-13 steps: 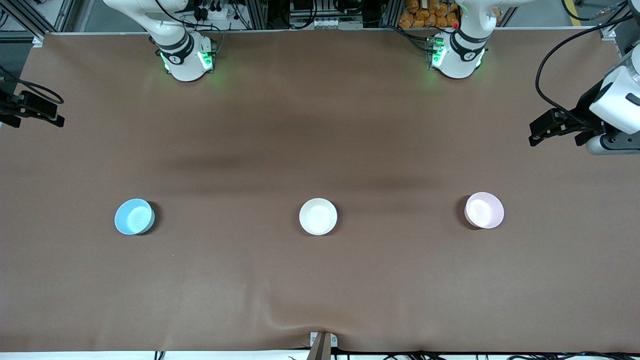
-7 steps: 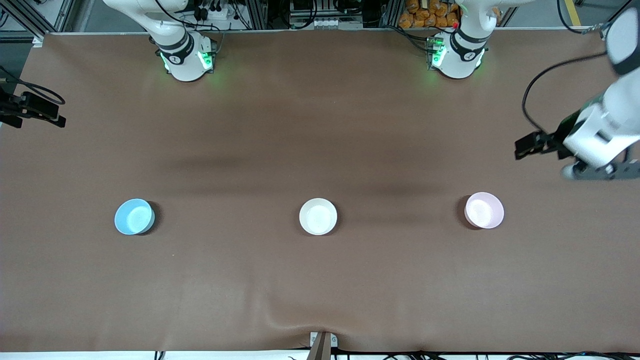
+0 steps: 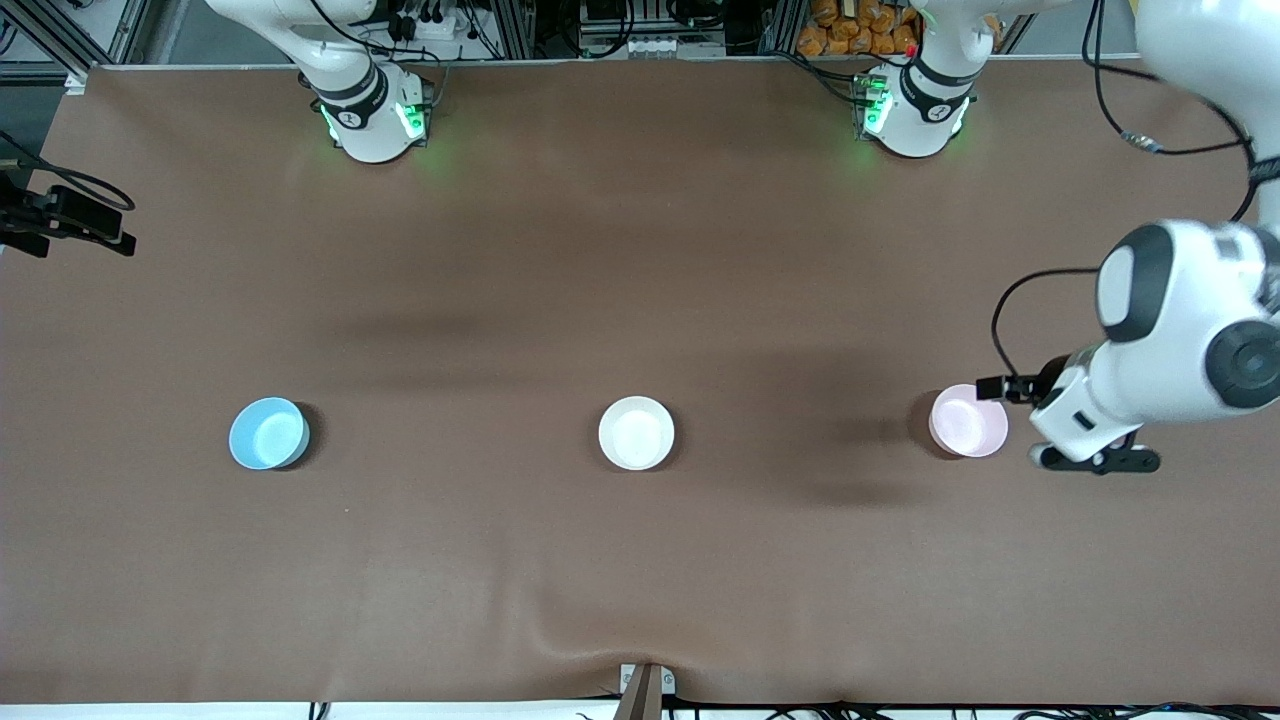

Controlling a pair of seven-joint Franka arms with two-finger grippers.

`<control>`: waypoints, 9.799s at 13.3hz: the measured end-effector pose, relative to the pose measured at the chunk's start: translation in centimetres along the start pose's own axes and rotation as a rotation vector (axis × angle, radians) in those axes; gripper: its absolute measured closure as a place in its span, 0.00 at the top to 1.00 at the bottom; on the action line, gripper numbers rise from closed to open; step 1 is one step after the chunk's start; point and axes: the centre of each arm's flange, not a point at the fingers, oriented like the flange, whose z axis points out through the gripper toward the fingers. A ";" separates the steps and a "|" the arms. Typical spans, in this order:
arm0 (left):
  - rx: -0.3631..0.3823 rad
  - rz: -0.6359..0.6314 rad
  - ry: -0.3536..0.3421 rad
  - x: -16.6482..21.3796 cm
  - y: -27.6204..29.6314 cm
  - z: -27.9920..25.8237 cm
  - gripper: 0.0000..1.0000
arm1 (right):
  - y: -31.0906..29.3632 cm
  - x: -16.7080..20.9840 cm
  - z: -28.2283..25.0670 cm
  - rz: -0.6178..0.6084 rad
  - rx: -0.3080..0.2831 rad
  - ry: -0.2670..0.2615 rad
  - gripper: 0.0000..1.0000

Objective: Stack pink and blue bowls on white bowl
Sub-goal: 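Lower the left gripper onto the pink bowl rim and grasp it, then carry the pink bowl with the left gripper while the right gripper reaches the blue bowl, then lower the pink bowl into the white bowl while the right gripper grasps the blue bowl, then open the left gripper and lift away while the right gripper carries the blue bowl, then lower the blue bowl into the pink bowl with the right gripper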

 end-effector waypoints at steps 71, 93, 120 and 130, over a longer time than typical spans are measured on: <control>-0.382 -0.141 0.186 1.1 38.9 8.8 0.03 | 10.9 14.7 38.5 -0.206 -0.016 0.010 1.00; -0.368 -0.126 0.155 0.5 40.8 12.4 0.30 | 11.1 15.2 41.1 -0.265 -0.016 0.056 0.05; -0.151 -0.252 0.287 -10.4 5.0 -22.8 1.00 | -37.7 13.5 31.9 0.018 0.301 0.068 0.04; -0.137 -0.258 0.259 -13.5 3.0 -18.9 1.00 | -41.0 12.6 34.5 0.283 0.332 0.106 0.04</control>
